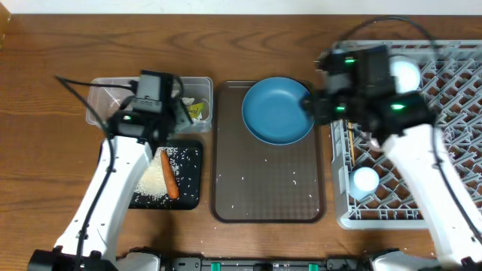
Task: Sort waste into correct bins and load items into the dishwasher rack
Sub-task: 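Release the cup and move the right gripper to the blue plate, then grip the blue plate's rim with the right gripper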
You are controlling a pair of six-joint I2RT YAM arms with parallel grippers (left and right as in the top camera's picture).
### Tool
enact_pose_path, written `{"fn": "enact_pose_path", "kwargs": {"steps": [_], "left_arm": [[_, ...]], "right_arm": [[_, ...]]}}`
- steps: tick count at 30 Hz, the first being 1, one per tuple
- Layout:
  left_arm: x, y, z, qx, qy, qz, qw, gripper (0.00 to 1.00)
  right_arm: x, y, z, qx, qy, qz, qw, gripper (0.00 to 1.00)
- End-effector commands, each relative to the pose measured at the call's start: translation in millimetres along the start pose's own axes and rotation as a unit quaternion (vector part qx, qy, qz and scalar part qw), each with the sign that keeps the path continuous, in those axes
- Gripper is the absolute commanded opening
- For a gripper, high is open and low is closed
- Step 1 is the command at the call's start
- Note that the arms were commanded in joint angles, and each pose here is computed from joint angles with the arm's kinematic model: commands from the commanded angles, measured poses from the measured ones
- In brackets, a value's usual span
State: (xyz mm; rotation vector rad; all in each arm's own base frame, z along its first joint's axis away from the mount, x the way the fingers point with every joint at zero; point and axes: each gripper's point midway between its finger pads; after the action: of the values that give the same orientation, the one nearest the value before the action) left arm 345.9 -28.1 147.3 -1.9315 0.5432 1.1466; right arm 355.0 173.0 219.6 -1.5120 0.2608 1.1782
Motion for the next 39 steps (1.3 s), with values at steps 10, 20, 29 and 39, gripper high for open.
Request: {"fn": "enact_pose_path", "kwargs": {"steps": [10,20,29,39], "left_arm": [[-1,-27,39,-0.047,-0.044,-0.024,0.998,0.90],[-1,-27,39,-0.047,-0.044,-0.024,0.998,0.95],[-1,-27,39,-0.047,-0.044,-0.024,0.998,0.99],[-1,-27,39,-0.047,-0.044,-0.024,0.998,1.00]], "right_arm": [[135,33,60,-0.090,0.004,0.084,0.992,0.57],[187,55,90,-0.108,-0.012,0.102,0.989,0.49],[216,73,83,-0.109,0.034,0.116,0.987,0.38],[187,36,90,-0.107,0.029,0.061,0.992,0.01]]}}
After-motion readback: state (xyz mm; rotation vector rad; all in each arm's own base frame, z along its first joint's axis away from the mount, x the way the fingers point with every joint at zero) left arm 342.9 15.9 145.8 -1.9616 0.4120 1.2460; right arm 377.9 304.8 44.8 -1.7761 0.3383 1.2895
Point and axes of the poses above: each gripper's point midway between its finger pads, its own x axis out along the fingers, its own z axis along the line the jaws close on, y = z × x, and after that the axes turned 9 degrees about -x, right-handed
